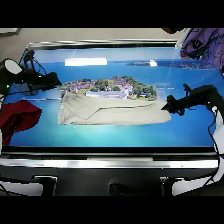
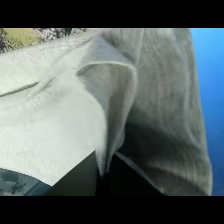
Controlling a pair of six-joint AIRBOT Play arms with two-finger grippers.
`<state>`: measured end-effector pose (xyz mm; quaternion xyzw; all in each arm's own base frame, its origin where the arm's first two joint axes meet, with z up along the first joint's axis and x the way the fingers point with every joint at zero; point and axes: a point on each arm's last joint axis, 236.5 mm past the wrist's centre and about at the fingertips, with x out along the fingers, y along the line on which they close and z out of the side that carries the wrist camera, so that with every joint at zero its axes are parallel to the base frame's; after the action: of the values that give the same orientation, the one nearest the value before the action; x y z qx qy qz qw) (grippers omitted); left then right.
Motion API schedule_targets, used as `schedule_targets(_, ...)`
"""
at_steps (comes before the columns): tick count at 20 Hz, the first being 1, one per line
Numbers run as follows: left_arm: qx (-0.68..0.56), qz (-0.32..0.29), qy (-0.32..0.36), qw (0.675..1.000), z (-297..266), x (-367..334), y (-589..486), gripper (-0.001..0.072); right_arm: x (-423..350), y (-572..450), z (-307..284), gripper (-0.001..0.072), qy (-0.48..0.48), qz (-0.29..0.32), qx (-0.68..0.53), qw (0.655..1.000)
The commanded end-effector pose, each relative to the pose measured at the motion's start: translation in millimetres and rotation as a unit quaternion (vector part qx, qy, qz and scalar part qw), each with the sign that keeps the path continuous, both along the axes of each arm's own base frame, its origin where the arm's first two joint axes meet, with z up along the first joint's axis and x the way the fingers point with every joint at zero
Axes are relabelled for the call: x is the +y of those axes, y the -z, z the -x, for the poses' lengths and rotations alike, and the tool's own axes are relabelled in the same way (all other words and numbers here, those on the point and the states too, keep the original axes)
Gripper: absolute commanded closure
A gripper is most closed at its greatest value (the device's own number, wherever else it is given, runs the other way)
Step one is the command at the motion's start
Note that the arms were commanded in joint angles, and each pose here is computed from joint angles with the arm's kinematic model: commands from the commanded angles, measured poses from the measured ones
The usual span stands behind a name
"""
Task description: Fold the clothes and pants, and hang the long-sleeved shirts on hangers.
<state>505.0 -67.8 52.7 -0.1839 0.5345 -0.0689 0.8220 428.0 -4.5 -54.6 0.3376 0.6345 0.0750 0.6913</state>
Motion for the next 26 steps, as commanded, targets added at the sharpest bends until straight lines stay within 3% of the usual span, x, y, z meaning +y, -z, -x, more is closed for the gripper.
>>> schedule_targets(1, 0.008, 0.004, 0.033, 0.999, 4.1, -42.8, 9.1, 0.0457, -15.3, -29.4, 1.4, 0.0674, 0.017, 0.052, -0.022, 0.998)
schedule_targets(3, 0.016, 0.004, 0.060, 0.998, 8.8, -74.9, 20.8, 0.0470, -20.7, -34.0, 10.9, 0.0663, 0.015, 0.069, -0.009, 0.997)
schedule_targets(4, 0.023, 0.004, 0.074, 0.997, 12.7, -89.1, 27.7, 0.0466, -22.2, -31.7, 15.6, 0.0556, 0.015, 0.072, 0.002, 0.997)
schedule_targets(5, 0.030, 0.003, 0.082, 0.996, 16.3, -100.3, 33.2, 0.0439, -25.7, -29.0, 18.9, 0.0399, 0.016, 0.079, 0.012, 0.997)
schedule_targets(7, 0.038, 0.006, 0.083, 0.996, 20.1, -111.5, 38.1, 0.0433, -36.8, -24.5, 20.8, 0.0224, 0.014, 0.105, 0.014, 0.994)
schedule_targets(9, 0.038, 0.007, 0.082, 0.996, 20.2, -110.8, 37.0, 0.0433, -50.9, -19.3, 20.1, 0.0164, 0.013, 0.136, 0.012, 0.990)
schedule_targets(11, 0.040, 0.009, 0.071, 0.997, 18.7, -101.9, 34.9, 0.0433, -55.5, -13.6, 16.4, 0.0077, 0.025, 0.122, 0.010, 0.992)
schedule_targets(20, 0.063, 0.010, 0.034, 0.997, 20.2, -59.2, 31.8, 0.0433, -57.9, 20.7, 3.8, 0.0052, 0.056, -0.044, -0.002, 0.997)
schedule_targets(25, 0.064, 0.014, 0.025, 0.998, 18.9, -58.7, 31.6, 0.0433, -30.5, 49.8, 3.1, 0.0055, 0.026, -0.055, 0.022, 0.998)
schedule_targets(26, 0.064, 0.015, 0.021, 0.998, 18.4, -58.5, 31.5, 0.0433, -24.7, 52.9, 1.0, 0.0088, 0.018, -0.047, 0.020, 0.999)
